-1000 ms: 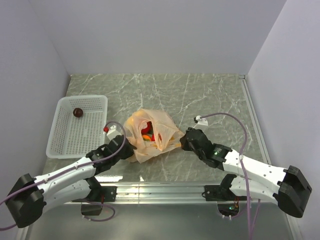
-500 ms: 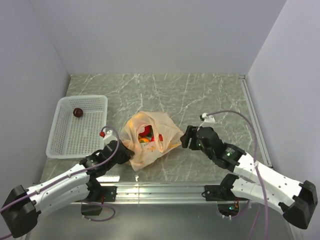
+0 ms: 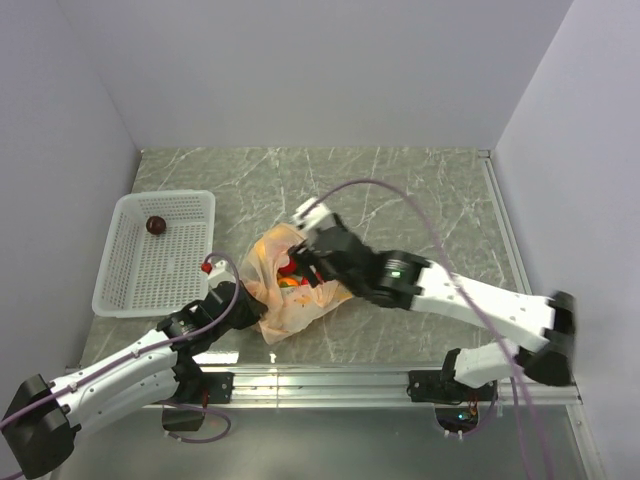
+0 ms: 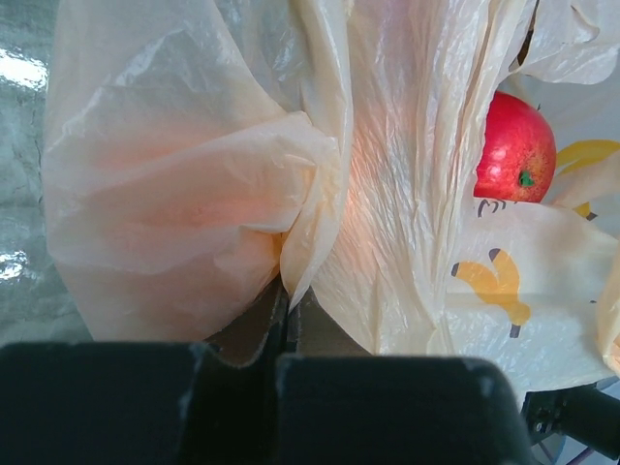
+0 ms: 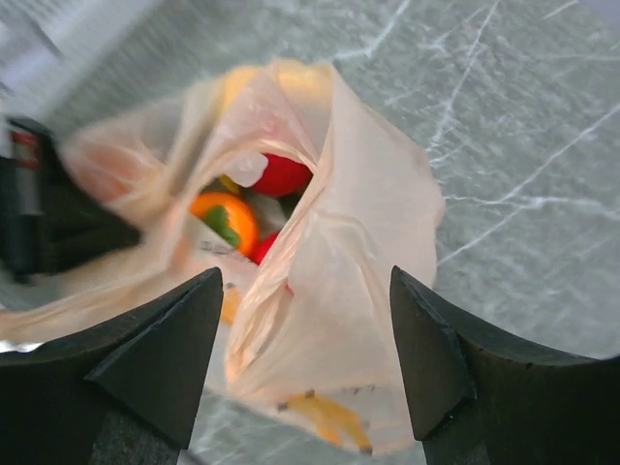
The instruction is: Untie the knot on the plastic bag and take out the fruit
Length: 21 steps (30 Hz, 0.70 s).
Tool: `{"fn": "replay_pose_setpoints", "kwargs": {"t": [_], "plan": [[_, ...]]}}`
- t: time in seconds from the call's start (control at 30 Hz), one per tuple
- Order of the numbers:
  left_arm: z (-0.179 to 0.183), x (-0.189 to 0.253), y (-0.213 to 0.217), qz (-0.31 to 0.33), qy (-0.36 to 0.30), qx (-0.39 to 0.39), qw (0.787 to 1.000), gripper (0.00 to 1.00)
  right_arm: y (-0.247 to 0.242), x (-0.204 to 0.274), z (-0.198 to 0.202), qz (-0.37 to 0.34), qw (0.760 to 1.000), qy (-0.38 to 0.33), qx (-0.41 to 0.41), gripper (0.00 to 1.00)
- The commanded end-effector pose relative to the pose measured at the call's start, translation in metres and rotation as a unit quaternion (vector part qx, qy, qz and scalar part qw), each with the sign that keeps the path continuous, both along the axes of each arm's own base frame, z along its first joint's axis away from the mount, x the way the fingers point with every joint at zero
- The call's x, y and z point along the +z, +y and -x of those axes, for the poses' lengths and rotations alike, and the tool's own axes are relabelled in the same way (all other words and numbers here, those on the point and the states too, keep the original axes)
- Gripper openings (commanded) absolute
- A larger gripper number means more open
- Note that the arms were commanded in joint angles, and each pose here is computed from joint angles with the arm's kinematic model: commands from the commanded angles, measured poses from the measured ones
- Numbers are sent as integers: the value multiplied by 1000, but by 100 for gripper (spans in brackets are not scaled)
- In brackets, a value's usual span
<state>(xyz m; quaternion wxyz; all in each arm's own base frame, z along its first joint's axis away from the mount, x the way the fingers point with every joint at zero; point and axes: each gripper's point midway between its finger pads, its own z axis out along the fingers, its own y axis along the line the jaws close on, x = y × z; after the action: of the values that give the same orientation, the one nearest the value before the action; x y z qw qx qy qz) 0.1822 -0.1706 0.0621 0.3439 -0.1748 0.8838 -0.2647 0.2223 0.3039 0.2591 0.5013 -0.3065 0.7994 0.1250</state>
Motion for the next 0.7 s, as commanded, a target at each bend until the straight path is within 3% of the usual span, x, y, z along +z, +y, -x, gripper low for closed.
{"fn": "replay_pose_setpoints", "kwargs": {"t": [0.0, 0.23, 0.33, 0.43, 0.47, 0.5, 0.53, 0.67], "plan": [[0, 8, -3, 1, -4, -14, 1000, 1, 7, -26, -18, 139, 989, -50, 1, 77], [3, 8, -3, 7, -1, -15, 1000, 1, 16, -68, -62, 267, 955, -109, -65, 79], [6, 5, -2, 6, 5, -14, 1000, 0, -19, -84, -102, 293, 940, -90, -151, 78], [10, 0, 1, 7, 14, -10, 1000, 0, -61, -90, -138, 247, 939, -40, -235, 62], [11, 0, 2, 13, 15, -7, 1000, 0, -68, -86, -142, 214, 944, -27, -251, 43], [12, -1, 2, 15, 16, -6, 1000, 1, -74, -87, -147, 182, 947, -10, -265, 33], [14, -3, 3, 17, 19, -6, 1000, 1, -74, -88, -150, 143, 956, 15, -257, 18], [16, -5, 3, 18, 14, -14, 1000, 1, -60, -95, -144, 79, 973, 66, -208, 0]]}}
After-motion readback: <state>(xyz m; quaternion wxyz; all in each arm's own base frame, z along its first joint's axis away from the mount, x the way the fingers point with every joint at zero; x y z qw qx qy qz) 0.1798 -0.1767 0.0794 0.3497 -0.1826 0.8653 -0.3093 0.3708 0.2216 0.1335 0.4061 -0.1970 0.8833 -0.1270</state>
